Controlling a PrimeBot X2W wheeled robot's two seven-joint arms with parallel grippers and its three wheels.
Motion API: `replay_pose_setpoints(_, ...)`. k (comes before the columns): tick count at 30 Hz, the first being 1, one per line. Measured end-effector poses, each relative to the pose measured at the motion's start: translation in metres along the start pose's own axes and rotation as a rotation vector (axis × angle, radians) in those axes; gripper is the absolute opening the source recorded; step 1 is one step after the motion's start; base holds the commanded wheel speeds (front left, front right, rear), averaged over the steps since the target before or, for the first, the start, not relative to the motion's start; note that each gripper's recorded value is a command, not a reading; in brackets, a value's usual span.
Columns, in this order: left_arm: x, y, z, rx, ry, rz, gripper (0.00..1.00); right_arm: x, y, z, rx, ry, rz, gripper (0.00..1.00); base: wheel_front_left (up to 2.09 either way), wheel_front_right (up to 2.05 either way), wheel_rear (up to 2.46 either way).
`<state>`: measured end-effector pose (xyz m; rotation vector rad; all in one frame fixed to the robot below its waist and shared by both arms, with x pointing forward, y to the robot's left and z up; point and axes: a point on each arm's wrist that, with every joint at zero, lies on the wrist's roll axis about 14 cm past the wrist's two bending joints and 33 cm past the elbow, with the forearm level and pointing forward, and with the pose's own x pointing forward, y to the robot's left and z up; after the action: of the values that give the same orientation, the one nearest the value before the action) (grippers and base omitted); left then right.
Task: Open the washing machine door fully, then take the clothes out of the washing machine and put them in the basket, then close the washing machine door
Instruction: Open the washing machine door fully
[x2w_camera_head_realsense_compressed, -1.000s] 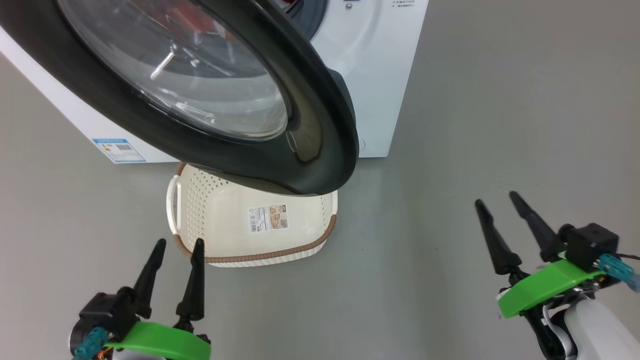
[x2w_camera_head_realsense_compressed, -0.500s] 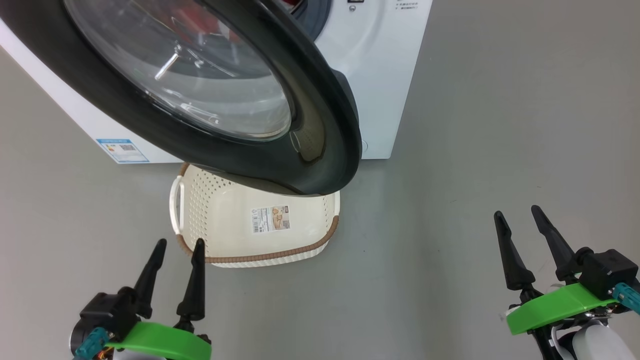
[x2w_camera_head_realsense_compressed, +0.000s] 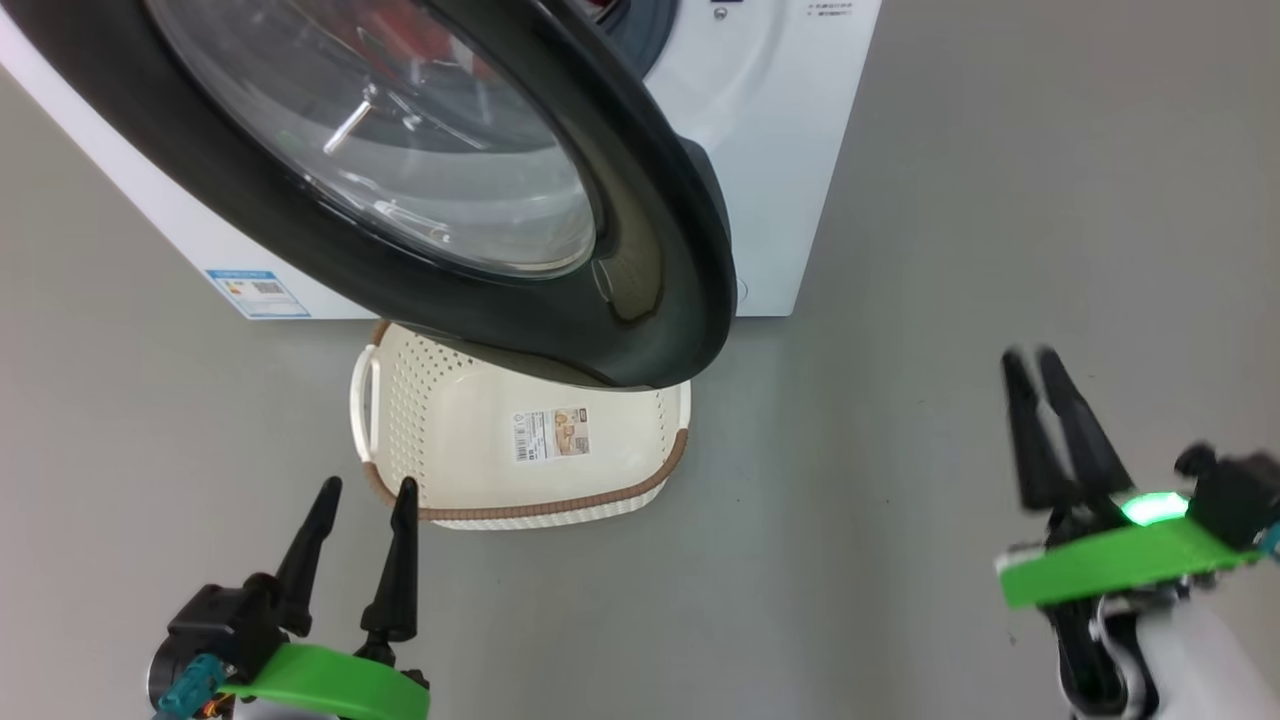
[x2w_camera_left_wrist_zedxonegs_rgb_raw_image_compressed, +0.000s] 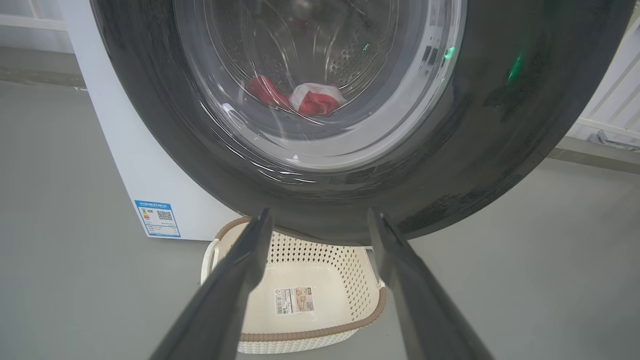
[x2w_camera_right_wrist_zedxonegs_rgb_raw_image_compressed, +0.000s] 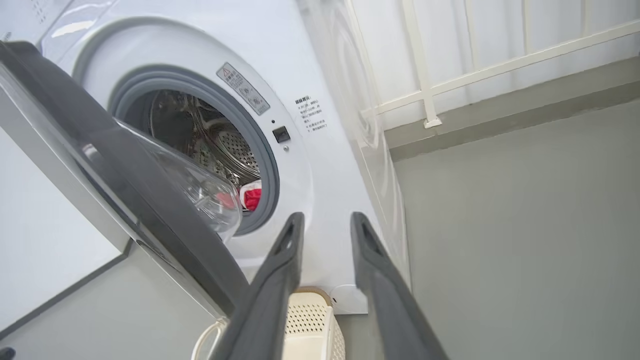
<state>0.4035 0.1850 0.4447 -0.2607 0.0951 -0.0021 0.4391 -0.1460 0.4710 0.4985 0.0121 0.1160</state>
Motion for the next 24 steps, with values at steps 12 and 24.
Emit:
replay_pose_setpoints(12, -0.008, -0.003, -0.003, -0.005, 0.012, -0.003, 1.00, 0.062, 0.082, 0.029, 0.394, -0.029, 0.244, 0.00, 0.00, 0.00, 0.00)
replay_pose_setpoints(24, -0.018, 0.001, -0.014, -0.034, 0.047, 0.018, 1.00, 0.106, 0.139, 0.012, 0.650, 0.278, 0.408, 0.00, 0.00, 0.00, 0.00)
